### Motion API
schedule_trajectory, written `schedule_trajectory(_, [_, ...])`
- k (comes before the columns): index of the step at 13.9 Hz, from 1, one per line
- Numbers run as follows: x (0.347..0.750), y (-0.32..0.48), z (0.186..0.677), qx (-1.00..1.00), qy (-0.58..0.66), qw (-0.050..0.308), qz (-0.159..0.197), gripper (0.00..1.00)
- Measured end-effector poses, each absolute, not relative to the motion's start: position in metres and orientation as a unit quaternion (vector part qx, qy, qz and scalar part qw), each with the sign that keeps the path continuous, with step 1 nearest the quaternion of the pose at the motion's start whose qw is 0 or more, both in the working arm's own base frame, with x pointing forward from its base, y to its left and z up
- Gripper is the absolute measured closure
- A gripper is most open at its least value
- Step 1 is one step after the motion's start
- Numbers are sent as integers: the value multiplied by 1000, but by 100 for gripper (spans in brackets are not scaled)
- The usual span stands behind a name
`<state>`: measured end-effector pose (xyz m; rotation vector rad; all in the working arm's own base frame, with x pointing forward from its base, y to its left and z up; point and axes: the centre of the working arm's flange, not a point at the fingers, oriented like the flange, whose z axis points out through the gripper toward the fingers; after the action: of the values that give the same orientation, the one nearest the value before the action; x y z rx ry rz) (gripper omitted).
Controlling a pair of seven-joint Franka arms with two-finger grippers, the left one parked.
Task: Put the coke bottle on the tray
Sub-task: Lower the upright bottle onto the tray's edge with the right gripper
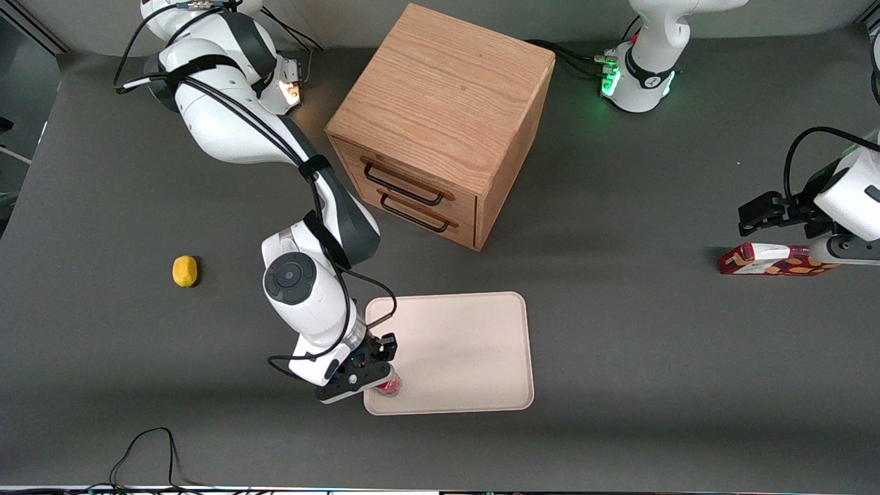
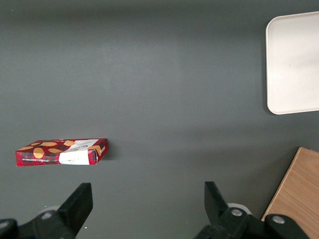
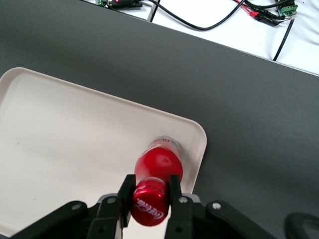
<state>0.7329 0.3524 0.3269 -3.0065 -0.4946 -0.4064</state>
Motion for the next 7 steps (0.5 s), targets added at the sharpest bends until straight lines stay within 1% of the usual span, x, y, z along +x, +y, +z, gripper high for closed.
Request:
schedule_trajectory(5, [732,352,326,-978,-161,32,-129,68])
schedule_trajectory(7, [731,352,324,-979,-161,30,-122,68])
